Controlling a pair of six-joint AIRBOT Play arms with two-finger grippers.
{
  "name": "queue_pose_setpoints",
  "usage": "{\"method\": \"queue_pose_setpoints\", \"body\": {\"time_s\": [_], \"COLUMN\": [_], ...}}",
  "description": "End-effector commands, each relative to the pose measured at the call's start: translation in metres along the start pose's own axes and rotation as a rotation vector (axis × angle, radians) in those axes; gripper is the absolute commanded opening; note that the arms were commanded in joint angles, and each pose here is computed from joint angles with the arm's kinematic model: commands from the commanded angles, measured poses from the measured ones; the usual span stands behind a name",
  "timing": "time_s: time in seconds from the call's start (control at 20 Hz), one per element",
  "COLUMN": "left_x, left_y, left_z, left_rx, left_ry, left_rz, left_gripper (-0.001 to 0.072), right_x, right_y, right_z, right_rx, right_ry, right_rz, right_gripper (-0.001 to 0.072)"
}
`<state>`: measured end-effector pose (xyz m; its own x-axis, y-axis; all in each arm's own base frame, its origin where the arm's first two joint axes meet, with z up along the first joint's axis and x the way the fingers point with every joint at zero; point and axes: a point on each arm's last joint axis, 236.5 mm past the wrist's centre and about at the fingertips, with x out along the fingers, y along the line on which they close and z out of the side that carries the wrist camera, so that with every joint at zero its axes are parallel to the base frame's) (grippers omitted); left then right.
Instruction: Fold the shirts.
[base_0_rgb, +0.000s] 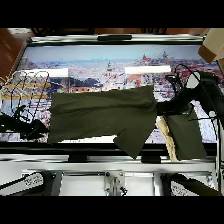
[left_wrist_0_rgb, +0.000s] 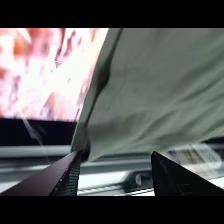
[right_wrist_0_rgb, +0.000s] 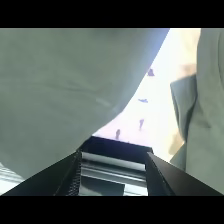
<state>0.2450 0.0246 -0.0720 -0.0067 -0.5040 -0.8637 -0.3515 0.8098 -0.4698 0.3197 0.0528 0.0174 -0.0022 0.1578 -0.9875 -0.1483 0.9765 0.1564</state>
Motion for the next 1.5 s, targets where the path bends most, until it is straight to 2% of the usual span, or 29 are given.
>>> {"method": "queue_pose_setpoints", "body": {"time_s": [0.0,0.2,0.25,0.35,0.4,0.5,0.55,0.8,1.0,1.25,1.45], "left_x": [0.019,0.036,0.040,0.042,0.042,0.041,0.041,0.041,0.041,0.041,0.041], "left_y": [0.009,0.004,0.006,0.008,0.008,0.008,0.008,0.007,0.007,0.006,0.006], "left_z": [-0.012,-0.011,-0.012,-0.011,-0.011,-0.011,-0.012,-0.013,-0.013,-0.015,-0.014], "left_rx": [-0.013,-0.010,-0.017,-0.026,-0.026,-0.026,-0.025,-0.016,-0.015,0.024,0.033], "left_ry": [-0.013,-0.045,-0.047,-0.055,-0.055,-0.053,-0.052,-0.046,-0.047,-0.041,-0.041], "left_rz": [-0.014,-0.048,-0.045,-0.040,-0.041,-0.042,-0.042,-0.045,-0.044,-0.047,-0.047], "left_gripper": [0.0530,0.0522,0.0500,0.0273,0.0190,0.0057,0.0032,0.0031,0.0032,0.0032,0.0032], "right_x": [-0.003,-0.003,-0.003,-0.003,0.000,0.010,0.017,0.057,0.092,0.117,0.127], "right_y": [0.004,0.004,0.004,0.006,0.009,0.014,0.017,0.047,0.053,0.035,0.045], "right_z": [-0.011,-0.012,-0.012,-0.012,-0.014,-0.023,-0.030,-0.068,-0.090,-0.088,-0.061], "right_rx": [0.007,0.029,0.042,0.056,0.058,0.067,0.073,0.108,0.107,0.183,0.276], "right_ry": [0.000,0.003,0.003,0.006,0.012,0.048,0.074,0.196,0.234,0.184,0.079], "right_rz": [0.020,0.020,0.020,0.030,0.044,0.072,0.086,0.210,0.195,0.126,0.183], "right_gripper": [0.0508,0.0509,0.0509,0.0508,0.0508,0.0508,0.0508,0.0508,0.0508,0.0508,0.0508]}}
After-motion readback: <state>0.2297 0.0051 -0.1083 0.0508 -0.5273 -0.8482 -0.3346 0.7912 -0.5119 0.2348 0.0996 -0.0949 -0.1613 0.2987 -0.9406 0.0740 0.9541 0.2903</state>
